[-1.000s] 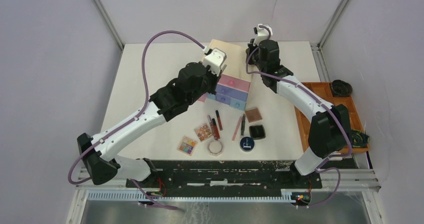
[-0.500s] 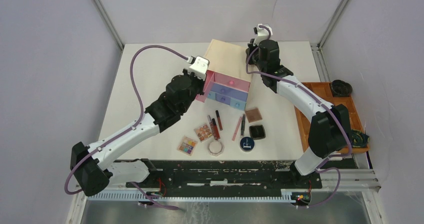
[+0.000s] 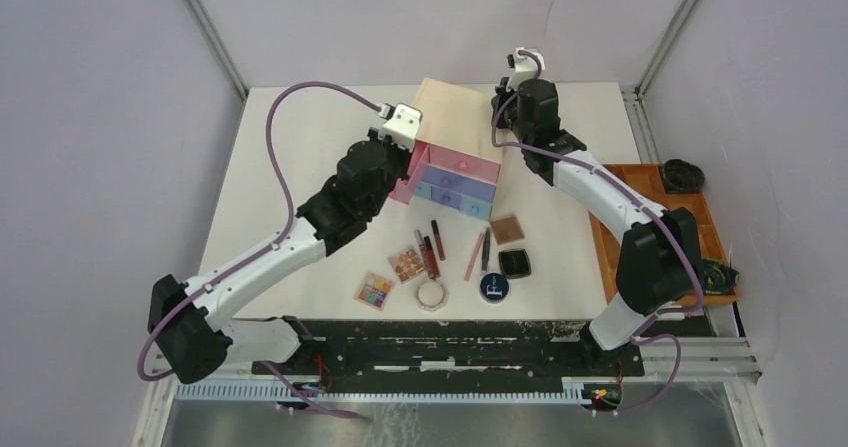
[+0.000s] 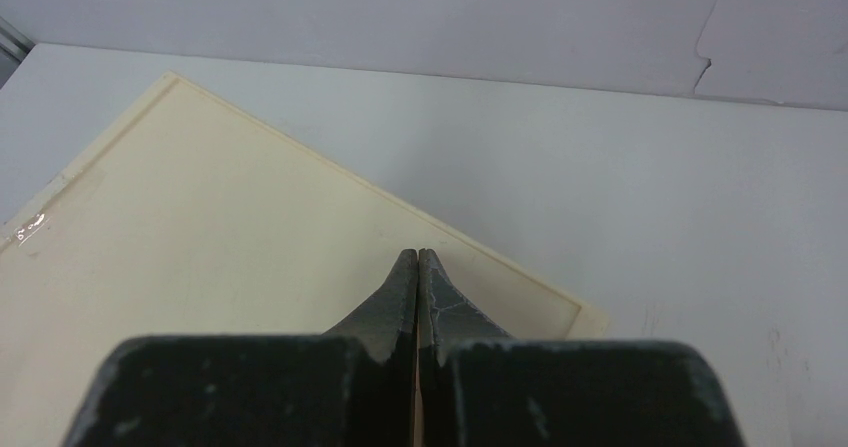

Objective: Organize the makeup
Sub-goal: Place the makeup in the drawer.

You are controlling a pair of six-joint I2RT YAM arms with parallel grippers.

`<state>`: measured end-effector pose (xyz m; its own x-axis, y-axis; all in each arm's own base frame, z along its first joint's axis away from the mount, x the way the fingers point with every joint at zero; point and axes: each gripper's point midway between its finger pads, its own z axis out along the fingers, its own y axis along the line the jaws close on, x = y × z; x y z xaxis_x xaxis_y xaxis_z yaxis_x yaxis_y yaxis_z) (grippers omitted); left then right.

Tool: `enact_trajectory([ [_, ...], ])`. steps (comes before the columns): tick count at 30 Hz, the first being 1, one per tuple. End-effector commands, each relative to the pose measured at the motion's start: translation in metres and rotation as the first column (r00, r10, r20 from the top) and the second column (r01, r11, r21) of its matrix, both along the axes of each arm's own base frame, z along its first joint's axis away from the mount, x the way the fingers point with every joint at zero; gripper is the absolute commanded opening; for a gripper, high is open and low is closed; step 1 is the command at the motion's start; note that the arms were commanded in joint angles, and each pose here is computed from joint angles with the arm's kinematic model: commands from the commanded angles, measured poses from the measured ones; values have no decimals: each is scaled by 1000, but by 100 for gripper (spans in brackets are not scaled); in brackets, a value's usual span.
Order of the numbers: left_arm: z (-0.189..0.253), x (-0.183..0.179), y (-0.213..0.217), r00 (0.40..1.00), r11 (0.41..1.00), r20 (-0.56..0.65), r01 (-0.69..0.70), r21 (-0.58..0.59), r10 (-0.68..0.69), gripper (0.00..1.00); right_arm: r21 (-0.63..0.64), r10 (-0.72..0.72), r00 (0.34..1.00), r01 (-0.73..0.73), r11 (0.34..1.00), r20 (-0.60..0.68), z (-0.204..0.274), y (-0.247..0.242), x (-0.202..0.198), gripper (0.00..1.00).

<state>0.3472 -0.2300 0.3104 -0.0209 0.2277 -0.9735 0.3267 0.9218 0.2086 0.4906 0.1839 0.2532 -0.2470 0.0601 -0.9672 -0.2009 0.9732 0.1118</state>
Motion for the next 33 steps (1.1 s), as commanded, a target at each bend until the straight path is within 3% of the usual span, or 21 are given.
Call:
enact_trajectory([
  [1,27,-4,10,999,999,40,-19,-33,20,3,-181,-47,905,-33,983,-423,-139,-25,-48,1],
  [10,35,-1,24,977,996,202,-56,-73,70,3,-173,-39,903,-40,984,-428,-141,-24,-50,1],
  [25,19,14,3,987,1000,161,-16,-12,18,3,-181,-45,903,-37,983,-428,-142,-25,-49,1],
  [33,62,9,11,984,999,180,-23,24,18,3,-177,-41,902,-40,983,-430,-143,-24,-48,1],
])
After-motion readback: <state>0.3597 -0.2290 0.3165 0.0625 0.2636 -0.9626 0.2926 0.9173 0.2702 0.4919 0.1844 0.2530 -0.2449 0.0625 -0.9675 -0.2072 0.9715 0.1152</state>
